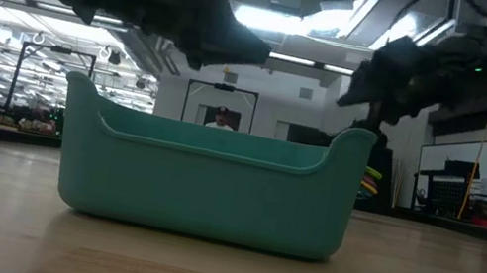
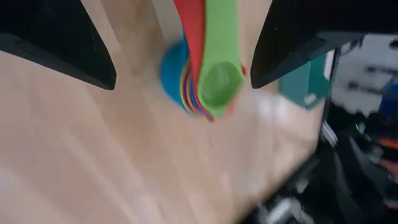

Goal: Nest measuring cups in basket
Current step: Put the nested measuring cups into the blue bin

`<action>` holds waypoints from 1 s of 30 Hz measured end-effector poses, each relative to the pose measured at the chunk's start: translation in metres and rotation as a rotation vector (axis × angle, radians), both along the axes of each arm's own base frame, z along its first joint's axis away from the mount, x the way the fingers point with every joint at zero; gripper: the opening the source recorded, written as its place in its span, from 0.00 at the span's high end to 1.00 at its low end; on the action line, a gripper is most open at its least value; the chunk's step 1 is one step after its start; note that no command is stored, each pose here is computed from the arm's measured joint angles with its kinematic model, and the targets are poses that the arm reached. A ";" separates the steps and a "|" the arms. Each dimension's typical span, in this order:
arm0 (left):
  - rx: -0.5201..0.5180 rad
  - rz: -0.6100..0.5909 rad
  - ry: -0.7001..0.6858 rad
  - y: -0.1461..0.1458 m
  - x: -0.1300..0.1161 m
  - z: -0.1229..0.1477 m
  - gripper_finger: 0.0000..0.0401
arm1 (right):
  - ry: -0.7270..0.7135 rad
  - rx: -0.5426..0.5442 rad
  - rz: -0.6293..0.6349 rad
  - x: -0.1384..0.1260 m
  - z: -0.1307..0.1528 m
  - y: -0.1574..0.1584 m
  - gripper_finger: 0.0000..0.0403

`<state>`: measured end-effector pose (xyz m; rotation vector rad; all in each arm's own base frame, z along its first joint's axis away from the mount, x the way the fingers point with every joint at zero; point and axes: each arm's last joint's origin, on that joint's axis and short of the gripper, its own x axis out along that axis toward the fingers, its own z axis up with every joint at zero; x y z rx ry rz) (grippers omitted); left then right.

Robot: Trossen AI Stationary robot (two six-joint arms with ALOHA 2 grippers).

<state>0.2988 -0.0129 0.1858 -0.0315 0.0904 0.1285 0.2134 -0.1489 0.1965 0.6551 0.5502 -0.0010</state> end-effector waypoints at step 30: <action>-0.030 0.004 0.033 0.000 0.000 -0.004 0.72 | 0.158 0.340 0.284 0.028 -0.072 -0.022 0.06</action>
